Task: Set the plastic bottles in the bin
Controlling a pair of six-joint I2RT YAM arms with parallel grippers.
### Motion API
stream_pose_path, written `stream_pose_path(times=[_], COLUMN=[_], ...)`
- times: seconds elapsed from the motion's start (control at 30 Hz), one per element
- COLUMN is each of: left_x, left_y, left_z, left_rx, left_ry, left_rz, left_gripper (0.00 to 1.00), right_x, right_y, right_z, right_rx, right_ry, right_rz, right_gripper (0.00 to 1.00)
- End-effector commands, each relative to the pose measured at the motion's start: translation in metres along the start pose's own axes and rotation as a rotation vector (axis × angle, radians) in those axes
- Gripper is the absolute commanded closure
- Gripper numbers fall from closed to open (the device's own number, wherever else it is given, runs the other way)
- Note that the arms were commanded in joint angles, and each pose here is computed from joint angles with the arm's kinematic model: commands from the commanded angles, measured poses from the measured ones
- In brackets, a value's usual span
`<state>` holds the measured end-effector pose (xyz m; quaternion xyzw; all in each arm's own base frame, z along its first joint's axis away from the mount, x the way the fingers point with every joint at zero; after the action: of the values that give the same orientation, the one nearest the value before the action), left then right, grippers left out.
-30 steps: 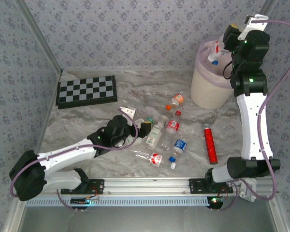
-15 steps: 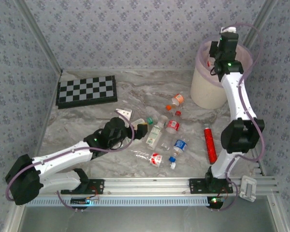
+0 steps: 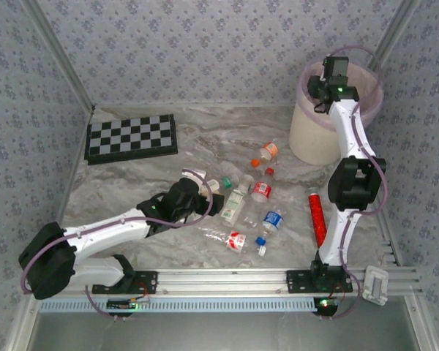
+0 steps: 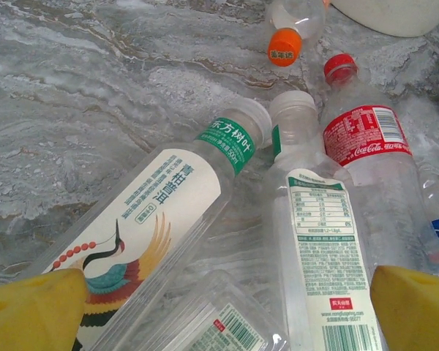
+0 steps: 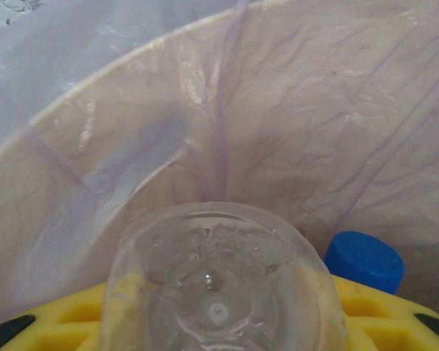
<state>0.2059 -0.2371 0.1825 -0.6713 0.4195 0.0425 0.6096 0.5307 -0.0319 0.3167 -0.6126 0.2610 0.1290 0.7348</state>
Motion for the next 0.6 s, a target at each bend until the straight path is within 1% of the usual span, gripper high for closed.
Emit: stream_pose_path(times=[0.0,0.1,0.17,0.2,0.3,0.37,0.47,0.57], left_x=[0.002,0.007,0.01,0.011,0.014,0.015,0.014,0.013], left_y=[-0.009,-0.009,-0.009,-0.009,-0.011,-0.012,-0.012,-0.012], left_z=[-0.005,-0.007,-0.009,-0.011,-0.014,-0.015,-0.015,-0.015], left_rx=[0.013,0.019,0.024,0.028,0.036,0.037,0.037,0.04], left_ry=[0.013,0.02,0.027,0.032,0.045,0.05,0.049,0.045], left_rz=[-0.003,0.01,0.02,0.026,0.044,0.047,0.045,0.045], left_gripper=[0.01,0.01,0.01,0.01,0.01,0.01,0.01,0.01], right_x=[0.036,0.034,0.032,0.03,0.023,0.016,0.0,-0.025], right_y=[0.057,0.055,0.053,0.051,0.044,0.038,0.024,0.008], right_z=[-0.015,-0.016,-0.016,-0.017,-0.019,-0.02,-0.022,-0.022], right_rx=[0.043,0.06,0.064,0.065,0.062,0.055,0.041,0.001], right_ry=[0.035,0.037,0.038,0.041,0.055,0.071,0.078,0.077], right_rz=[0.217,0.214,0.207,0.202,0.187,0.171,0.127,0.062], right_gripper=[0.38,0.24,0.17,0.14,0.08,0.0,0.0,0.0])
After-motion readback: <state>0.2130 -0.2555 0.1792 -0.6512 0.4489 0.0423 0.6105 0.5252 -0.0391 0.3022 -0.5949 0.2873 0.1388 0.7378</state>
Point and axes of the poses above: each hand's point on the last joint's axis, 136 mm out from that joint toward the fingers, its own x axis out along the fingers, its own z axis along the line the jaws close on, y = z × x, the point moved 7 cm from there along -x, back along the fingers, and after that the axes turned 1 degree about x, right-handed, at the moved point
